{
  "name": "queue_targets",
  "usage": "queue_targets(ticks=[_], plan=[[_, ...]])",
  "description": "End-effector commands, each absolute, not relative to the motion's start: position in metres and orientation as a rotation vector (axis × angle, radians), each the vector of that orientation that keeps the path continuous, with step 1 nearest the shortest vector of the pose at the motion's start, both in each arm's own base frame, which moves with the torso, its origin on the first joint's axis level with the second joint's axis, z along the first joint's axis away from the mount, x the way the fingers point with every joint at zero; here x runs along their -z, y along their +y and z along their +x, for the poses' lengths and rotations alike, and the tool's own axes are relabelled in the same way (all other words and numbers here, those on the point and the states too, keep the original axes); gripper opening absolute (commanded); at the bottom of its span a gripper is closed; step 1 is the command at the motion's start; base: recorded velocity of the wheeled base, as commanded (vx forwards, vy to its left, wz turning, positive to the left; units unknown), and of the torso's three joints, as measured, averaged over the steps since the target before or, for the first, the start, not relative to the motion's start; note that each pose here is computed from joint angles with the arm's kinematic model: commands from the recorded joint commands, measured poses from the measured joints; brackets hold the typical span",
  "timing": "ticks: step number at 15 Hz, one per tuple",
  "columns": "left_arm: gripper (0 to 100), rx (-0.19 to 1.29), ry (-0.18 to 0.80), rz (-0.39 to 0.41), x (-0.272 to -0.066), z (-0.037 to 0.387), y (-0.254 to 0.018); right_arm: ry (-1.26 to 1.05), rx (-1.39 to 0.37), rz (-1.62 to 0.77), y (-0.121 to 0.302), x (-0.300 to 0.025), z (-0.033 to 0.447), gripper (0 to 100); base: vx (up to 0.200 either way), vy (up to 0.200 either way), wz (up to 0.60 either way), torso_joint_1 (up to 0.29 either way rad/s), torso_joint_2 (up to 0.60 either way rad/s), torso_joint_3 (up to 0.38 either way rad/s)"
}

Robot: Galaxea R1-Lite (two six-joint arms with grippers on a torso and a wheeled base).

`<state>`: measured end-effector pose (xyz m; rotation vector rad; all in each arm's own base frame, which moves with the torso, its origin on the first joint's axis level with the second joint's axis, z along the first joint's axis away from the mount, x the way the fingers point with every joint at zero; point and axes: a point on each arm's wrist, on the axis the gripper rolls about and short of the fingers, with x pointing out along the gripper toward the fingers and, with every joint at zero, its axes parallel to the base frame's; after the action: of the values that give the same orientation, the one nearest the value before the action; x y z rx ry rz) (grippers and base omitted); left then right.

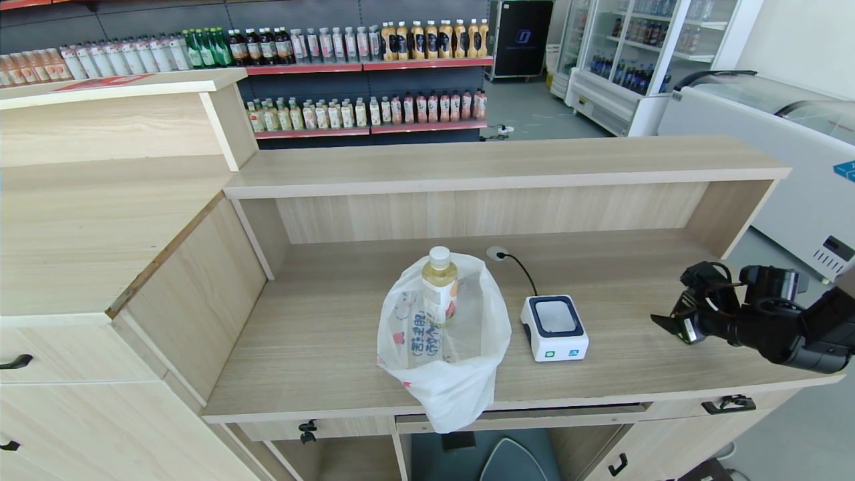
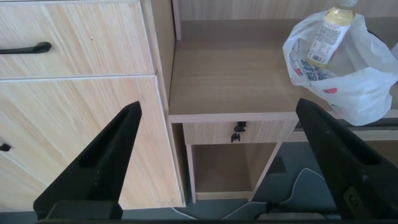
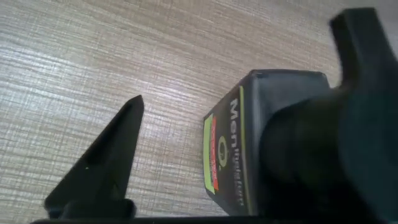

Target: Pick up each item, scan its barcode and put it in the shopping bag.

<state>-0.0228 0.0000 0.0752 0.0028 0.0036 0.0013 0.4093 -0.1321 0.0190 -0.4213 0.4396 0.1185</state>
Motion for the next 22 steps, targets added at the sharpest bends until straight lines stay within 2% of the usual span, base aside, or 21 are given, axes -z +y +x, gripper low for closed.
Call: queue_targets(ticks=[1, 4, 7, 9, 10, 11, 13, 14, 15, 16, 17, 18, 21, 22], plan=[[100, -0.002, 0.003, 0.003, -0.075, -0.023, 0.000, 0.444, -0.127, -0.421, -0.129, -0.016, 0.410, 0, 0.000, 0.000, 0.00, 0.000, 0.00, 0.000], [100, -0.002, 0.003, 0.002, -0.075, -0.023, 0.000, 0.410, -0.127, -0.438, -0.126, -0.023, 0.414, 0, 0.000, 0.000, 0.00, 0.000, 0.00, 0.000], [100, -0.002, 0.003, 0.003, -0.075, -0.023, 0.000, 0.324, -0.123, -0.555, -0.123, -0.050, 0.417, 0, 0.000, 0.000, 0.00, 0.000, 0.00, 0.000], [100, -0.003, 0.003, 0.003, -0.075, -0.023, 0.000, 0.251, -0.112, -0.685, -0.119, -0.090, 0.406, 0, 0.000, 0.000, 0.00, 0.000, 0.00, 0.000], [100, -0.002, 0.003, 0.003, -0.075, -0.023, 0.000, 0.201, -0.102, -0.774, -0.112, -0.122, 0.386, 0, 0.000, 0.000, 0.00, 0.000, 0.00, 0.000], [100, -0.003, 0.003, 0.002, -0.075, -0.023, 0.000, 0.156, -0.096, -0.867, -0.102, -0.151, 0.357, 0, 0.000, 0.000, 0.00, 0.000, 0.00, 0.000], [100, -0.003, 0.003, 0.002, -0.075, -0.023, 0.000, 0.062, -0.091, -1.108, -0.081, -0.184, 0.294, 0, 0.000, 0.000, 0.00, 0.000, 0.00, 0.000], [100, -0.003, 0.003, 0.002, -0.075, -0.023, 0.000, 0.025, -0.096, -1.179, -0.076, -0.187, 0.280, 0, 0.000, 0.000, 0.00, 0.000, 0.00, 0.000], [100, -0.003, 0.003, 0.003, -0.075, -0.023, 0.000, -0.113, -0.172, -1.331, -0.058, -0.193, 0.248, 0, 0.000, 0.000, 0.00, 0.000, 0.00, 0.000], [100, -0.003, 0.003, 0.003, -0.075, -0.023, 0.000, -0.192, -0.258, -1.377, -0.044, -0.194, 0.239, 0, 0.000, 0.000, 0.00, 0.000, 0.00, 0.000], [100, -0.002, 0.003, 0.002, -0.075, -0.023, 0.000, -0.339, -0.430, -1.461, -0.016, -0.193, 0.231, 0, 0.000, 0.000, 0.00, 0.000, 0.00, 0.000], [100, -0.002, 0.003, 0.003, -0.075, -0.023, 0.000, -0.435, -0.503, -1.553, 0.003, -0.193, 0.227, 0, 0.000, 0.000, 0.00, 0.000, 0.00, 0.000], [100, -0.003, 0.003, 0.002, -0.075, -0.023, 0.000, -0.731, -0.577, -1.796, 0.048, -0.197, 0.218, 0, 0.000, 0.000, 0.00, 0.000, 0.00, 0.000], [100, -0.002, 0.003, 0.003, -0.075, -0.023, 0.000, -0.911, -0.597, -1.919, 0.072, -0.196, 0.213, 0, 0.000, 0.000, 0.00, 0.000, 0.00, 0.000]])
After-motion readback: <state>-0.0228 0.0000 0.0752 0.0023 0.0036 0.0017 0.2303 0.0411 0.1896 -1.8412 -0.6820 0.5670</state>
